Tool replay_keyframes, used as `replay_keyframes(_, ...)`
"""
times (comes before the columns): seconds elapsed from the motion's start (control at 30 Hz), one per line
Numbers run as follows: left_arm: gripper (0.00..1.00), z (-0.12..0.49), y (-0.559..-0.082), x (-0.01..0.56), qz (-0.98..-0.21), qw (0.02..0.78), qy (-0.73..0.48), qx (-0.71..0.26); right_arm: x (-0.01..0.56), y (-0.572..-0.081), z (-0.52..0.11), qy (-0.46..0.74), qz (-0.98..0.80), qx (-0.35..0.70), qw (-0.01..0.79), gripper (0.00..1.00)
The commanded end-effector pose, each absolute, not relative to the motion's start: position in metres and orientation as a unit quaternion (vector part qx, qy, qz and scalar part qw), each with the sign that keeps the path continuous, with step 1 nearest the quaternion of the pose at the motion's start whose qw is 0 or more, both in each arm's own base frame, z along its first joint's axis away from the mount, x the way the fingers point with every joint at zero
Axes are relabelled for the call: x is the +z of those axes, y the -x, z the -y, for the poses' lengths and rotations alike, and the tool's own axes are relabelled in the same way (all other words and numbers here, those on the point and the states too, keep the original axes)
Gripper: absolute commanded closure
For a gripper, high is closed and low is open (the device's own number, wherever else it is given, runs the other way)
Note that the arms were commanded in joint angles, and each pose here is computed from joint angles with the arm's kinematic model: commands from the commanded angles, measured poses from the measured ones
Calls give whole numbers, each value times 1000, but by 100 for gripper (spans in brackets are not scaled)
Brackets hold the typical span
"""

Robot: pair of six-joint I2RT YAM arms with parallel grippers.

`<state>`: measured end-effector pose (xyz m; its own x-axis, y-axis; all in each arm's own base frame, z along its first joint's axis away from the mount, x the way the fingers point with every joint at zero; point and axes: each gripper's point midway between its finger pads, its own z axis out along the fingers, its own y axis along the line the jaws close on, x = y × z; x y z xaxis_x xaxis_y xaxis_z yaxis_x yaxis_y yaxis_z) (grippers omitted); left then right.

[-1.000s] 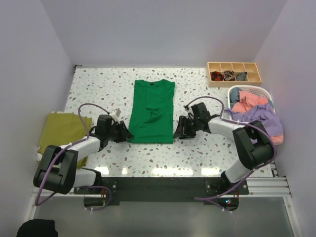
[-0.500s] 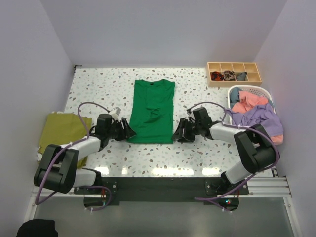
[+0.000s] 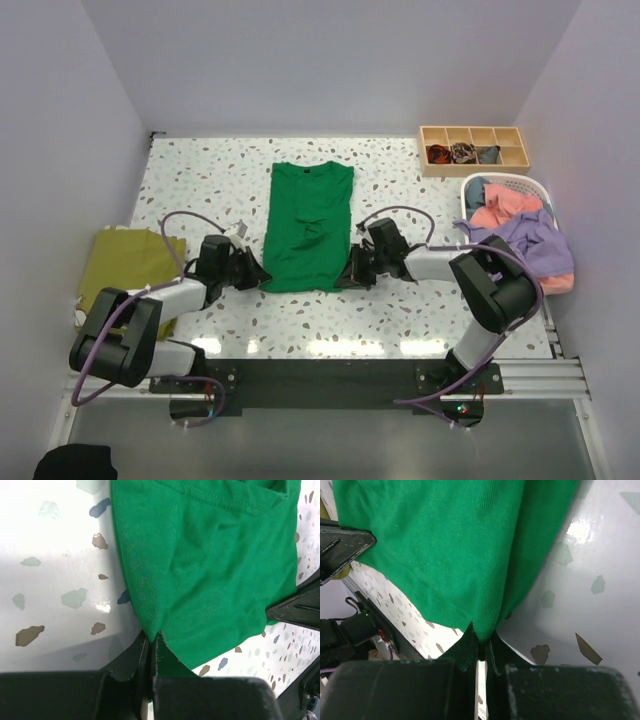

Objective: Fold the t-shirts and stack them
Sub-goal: Grab one side of the 2/3 rectangular tshirt with both arms

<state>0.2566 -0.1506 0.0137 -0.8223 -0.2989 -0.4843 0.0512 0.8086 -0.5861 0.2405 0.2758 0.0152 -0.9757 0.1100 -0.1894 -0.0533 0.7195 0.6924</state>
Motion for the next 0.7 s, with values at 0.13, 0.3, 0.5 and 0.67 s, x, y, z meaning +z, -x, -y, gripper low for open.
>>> replay_keyframes(0.13,100,159,-259,40,-911,286,44,-293,56,-252,-277,31,-909,380,169,100)
replay_keyframes(0.3,100,156,-276,82,-908,310,38,-278,87,-253,-272,60,-905,374,194,100)
replay_keyframes(0.5,100,162,-289,119,-901,323,26,-287,120,-256,-275,85,-895,381,215,100)
replay_keyframes(0.67,100,166,-312,138,-893,346,20,-287,141,-279,-274,95,-891,364,253,100)
